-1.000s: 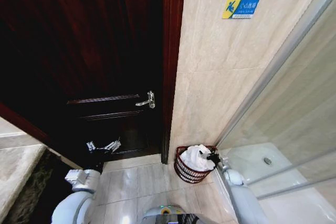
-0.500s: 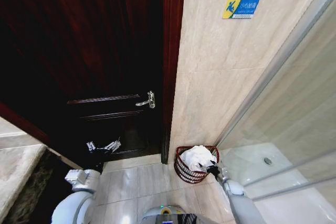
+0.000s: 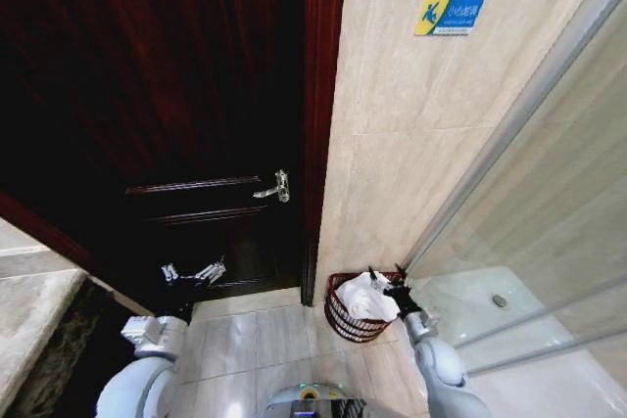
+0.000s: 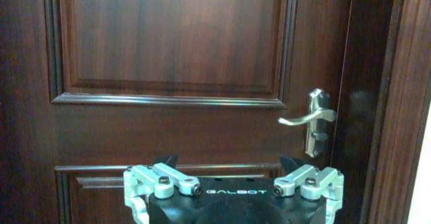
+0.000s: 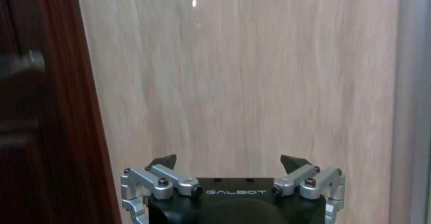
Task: Discard the used towel into the hamper.
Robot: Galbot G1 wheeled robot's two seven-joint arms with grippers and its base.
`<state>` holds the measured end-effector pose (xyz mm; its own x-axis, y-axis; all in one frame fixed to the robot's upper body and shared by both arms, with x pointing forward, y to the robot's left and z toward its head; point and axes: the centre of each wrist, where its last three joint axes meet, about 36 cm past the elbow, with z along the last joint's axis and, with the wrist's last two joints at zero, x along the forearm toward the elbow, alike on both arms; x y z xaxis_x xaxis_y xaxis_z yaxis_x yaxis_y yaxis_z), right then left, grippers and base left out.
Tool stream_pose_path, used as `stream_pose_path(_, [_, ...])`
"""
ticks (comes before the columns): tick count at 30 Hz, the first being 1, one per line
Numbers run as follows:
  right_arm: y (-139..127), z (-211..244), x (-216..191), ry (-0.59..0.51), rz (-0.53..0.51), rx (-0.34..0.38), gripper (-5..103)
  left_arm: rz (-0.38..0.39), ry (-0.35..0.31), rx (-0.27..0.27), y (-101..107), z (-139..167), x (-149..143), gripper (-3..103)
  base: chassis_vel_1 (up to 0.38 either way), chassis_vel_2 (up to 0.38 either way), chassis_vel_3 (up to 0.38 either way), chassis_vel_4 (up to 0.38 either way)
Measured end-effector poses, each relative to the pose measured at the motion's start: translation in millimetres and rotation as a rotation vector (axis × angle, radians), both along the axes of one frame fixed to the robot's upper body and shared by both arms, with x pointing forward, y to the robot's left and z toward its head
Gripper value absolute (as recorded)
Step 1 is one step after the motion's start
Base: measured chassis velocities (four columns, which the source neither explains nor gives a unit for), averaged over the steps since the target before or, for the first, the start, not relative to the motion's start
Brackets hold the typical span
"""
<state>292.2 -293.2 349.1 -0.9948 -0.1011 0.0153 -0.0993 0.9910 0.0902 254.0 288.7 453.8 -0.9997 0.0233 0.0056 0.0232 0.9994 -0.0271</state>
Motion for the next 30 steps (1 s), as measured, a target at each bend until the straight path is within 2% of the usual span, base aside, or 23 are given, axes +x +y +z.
stream_pose_path(2, [1.9,27.4,-19.9,-0.033,-0.019,-0.006,100,0.000,0.000,0.000,0.0,0.0,0.0,98,0.000,0.000,0.000,0.000])
stream_pose_path(4, [1.6,31.9,-23.2,-0.039,-0.025,-0.003,100,0.000,0.000,0.000,0.0,0.0,0.0,98,0.000,0.000,0.000,0.000])
stream_pose_path(6, [4.8,55.3,-37.4,-0.066,-0.067,0.038,100,0.000,0.000,0.000,0.0,0.0,0.0,98,0.000,0.000,0.000,0.000])
stream_pose_path(15, [2.1,111.3,-58.2,-0.180,-0.099,0.003,100,0.000,0.000,0.000,0.0,0.0,0.0,98,0.000,0.000,0.000,0.000])
stream_pose_path(30, [0.9,114.2,-58.8,-0.185,-0.092,0.000,100,0.000,0.000,0.000,0.0,0.0,0.0,98,0.000,0.000,0.000,0.000])
